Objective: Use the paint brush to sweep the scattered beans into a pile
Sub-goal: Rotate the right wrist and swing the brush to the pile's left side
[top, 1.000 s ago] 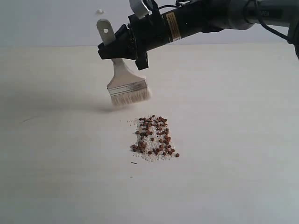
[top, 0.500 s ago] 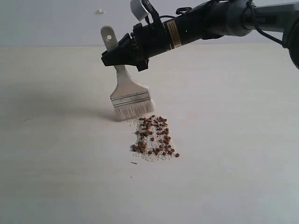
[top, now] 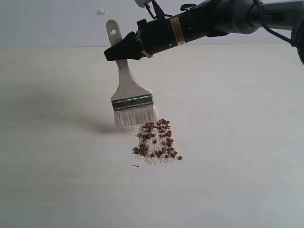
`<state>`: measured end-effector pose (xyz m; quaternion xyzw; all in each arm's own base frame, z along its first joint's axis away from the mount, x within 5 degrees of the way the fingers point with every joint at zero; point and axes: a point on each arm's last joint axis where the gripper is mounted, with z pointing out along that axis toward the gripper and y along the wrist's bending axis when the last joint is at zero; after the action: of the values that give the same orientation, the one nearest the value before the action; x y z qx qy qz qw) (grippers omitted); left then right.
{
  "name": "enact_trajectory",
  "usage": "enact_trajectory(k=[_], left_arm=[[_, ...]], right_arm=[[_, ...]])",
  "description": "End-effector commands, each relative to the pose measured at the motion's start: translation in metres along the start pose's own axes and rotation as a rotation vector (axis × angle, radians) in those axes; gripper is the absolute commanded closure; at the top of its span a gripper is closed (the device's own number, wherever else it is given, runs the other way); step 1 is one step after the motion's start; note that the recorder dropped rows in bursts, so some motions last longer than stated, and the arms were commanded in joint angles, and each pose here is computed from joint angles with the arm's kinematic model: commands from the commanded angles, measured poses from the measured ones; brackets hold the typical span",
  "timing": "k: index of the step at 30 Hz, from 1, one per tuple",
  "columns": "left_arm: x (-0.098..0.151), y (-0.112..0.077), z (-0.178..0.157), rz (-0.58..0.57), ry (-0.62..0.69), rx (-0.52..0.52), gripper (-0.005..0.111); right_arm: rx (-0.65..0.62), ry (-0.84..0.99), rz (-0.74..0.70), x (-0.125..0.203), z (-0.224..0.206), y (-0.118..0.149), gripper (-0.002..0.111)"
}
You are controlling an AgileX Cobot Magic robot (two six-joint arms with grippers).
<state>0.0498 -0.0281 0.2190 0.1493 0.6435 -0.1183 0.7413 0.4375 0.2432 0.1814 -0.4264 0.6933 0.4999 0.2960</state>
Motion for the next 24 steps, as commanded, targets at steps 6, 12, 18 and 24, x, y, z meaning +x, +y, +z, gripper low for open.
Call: enact_trajectory(k=[6, 12, 18, 24], left_arm=[[-0.001, 0.0, -0.001, 0.005, -0.007, -0.004, 0.107], [-0.001, 0.0, -0.001, 0.005, -0.007, -0.004, 0.107], [-0.001, 0.0, -0.001, 0.005, -0.007, -0.004, 0.107], [-0.001, 0.0, -0.001, 0.005, -0.007, -0.004, 0.107]], right_arm=[[0.242, -0.199, 0.139, -0.008, -0.02, 0.004, 0.108], [0.407, -0.371, 0.174, 0.002, -0.043, 0.033, 0.108], [0.751, -0.551, 0.325, 0.032, -0.045, 0.06, 0.108], [0.873, -0.505, 0.225, 0.044, 0.003, 0.112, 0.108]])
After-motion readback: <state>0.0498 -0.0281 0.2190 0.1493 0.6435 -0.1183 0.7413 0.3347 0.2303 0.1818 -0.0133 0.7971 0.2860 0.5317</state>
